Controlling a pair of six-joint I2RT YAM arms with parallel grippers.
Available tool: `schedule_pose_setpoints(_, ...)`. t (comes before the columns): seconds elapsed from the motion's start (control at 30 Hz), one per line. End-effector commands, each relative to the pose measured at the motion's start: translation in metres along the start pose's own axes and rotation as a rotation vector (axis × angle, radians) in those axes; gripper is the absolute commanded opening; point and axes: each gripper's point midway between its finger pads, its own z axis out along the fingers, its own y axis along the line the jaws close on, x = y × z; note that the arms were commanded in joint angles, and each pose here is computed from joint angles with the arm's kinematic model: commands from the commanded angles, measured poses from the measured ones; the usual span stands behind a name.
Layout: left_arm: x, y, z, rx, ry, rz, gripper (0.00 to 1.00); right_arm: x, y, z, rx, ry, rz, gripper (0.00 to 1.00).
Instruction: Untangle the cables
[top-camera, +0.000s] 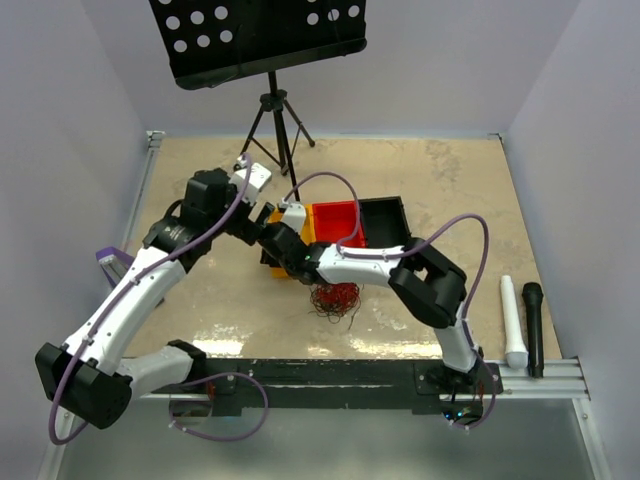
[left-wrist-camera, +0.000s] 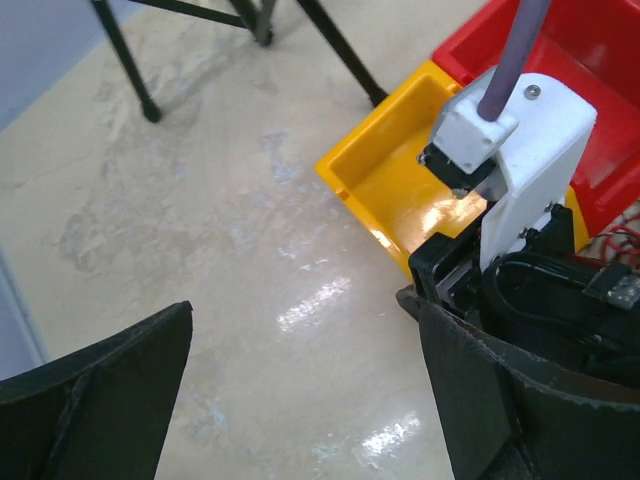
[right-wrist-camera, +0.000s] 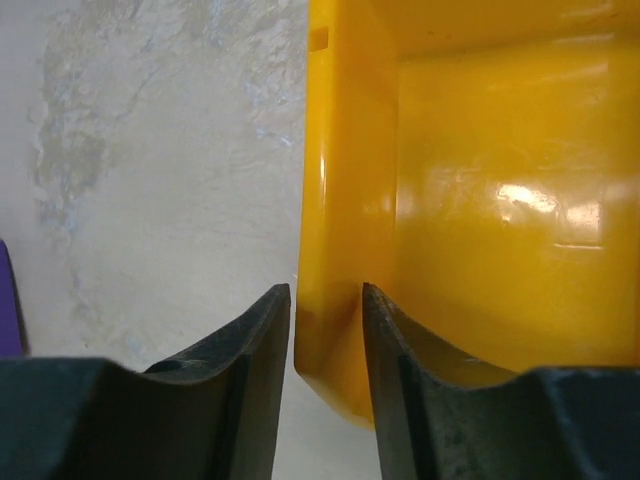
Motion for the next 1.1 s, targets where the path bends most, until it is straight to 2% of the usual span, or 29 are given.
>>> schedule_pose_setpoints(0.0,0.002,0.016,-0.006,-0.051,-0.017,-0.065,1.0,-0.032,0.034,0.008,-0.004,-0.07,0.128,0.45)
schedule_pose_setpoints(0.1,0.013,0.024,-0.005,-0.036,0.021,-0.099,1.0,-0.041,0.036,0.007,0.005,-0.093,0.143,0.61)
schedule_pose_setpoints(0.17,0.018,0.027,-0.005,-0.042,0.024,-0.098,1.0,-0.048,0.034,-0.001,0.005,-0.109,0.143,0.68)
schedule_pose_setpoints(0.33,0.029,0.023,-0.003,-0.034,0.044,-0.097,1.0,-0.064,0.018,-0.044,-0.015,-0.137,0.149,0.74)
schedule_pose_setpoints(0.53,0.043,-0.008,0.004,0.123,0.067,-0.064,1.0,-0.071,-0.04,-0.105,0.023,-0.193,0.192,0.73)
schedule_pose_setpoints(0.67,0.051,-0.034,0.009,0.18,0.089,0.0,1.0,-0.049,-0.087,-0.13,0.074,-0.164,0.216,0.71)
schedule_pose_setpoints(0.8,0.052,-0.069,0.012,0.268,0.092,0.065,1.0,-0.02,-0.117,-0.139,0.091,-0.106,0.252,0.7)
schedule_pose_setpoints(0.97,0.056,-0.099,0.012,0.395,0.097,0.12,1.0,0.007,-0.131,-0.134,0.098,-0.053,0.268,0.67)
schedule_pose_setpoints(1.07,0.057,-0.109,0.011,0.448,0.091,0.155,1.0,0.025,-0.127,-0.127,0.072,-0.001,0.252,0.58)
